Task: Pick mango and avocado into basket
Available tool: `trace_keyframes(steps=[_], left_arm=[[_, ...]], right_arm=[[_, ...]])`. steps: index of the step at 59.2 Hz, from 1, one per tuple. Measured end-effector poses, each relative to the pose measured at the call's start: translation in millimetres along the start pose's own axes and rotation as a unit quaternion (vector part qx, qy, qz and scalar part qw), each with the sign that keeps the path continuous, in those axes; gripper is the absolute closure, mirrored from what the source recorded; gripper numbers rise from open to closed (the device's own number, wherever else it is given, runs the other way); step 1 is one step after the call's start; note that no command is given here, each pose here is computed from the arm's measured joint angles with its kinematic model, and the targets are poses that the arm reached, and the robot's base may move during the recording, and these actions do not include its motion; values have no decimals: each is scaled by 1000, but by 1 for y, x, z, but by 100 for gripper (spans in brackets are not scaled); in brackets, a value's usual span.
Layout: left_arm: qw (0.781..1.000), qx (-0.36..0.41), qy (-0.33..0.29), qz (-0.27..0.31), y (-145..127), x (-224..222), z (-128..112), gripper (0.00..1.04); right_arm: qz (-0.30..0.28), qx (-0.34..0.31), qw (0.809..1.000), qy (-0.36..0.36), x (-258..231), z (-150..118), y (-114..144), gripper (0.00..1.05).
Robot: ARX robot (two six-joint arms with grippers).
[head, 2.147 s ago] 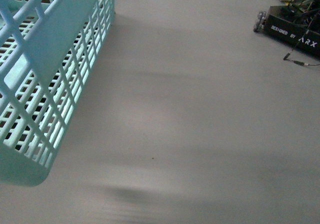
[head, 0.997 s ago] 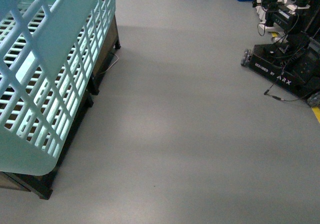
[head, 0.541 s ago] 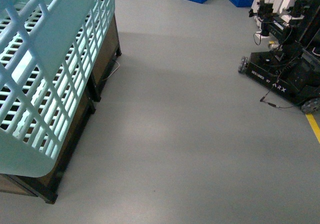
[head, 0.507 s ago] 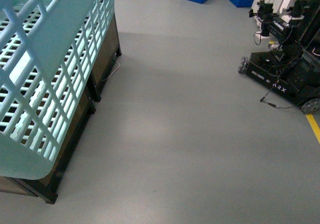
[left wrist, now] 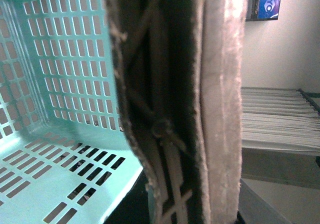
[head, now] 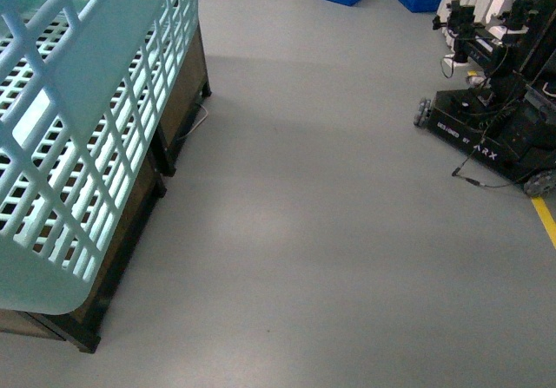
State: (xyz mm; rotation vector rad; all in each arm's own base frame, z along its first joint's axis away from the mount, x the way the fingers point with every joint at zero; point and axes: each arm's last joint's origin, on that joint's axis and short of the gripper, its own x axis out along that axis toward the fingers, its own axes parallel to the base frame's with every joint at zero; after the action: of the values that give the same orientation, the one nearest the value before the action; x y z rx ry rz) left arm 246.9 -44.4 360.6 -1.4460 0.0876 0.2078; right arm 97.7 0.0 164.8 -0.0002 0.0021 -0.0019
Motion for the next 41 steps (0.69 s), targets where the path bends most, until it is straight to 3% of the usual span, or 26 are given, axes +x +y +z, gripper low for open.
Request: trace_keyframes(steps=[41], left_arm=[[1000,-2,1,1,1,0,0,87]], right_arm=[[0,0,1000,0,0,0,0,8]])
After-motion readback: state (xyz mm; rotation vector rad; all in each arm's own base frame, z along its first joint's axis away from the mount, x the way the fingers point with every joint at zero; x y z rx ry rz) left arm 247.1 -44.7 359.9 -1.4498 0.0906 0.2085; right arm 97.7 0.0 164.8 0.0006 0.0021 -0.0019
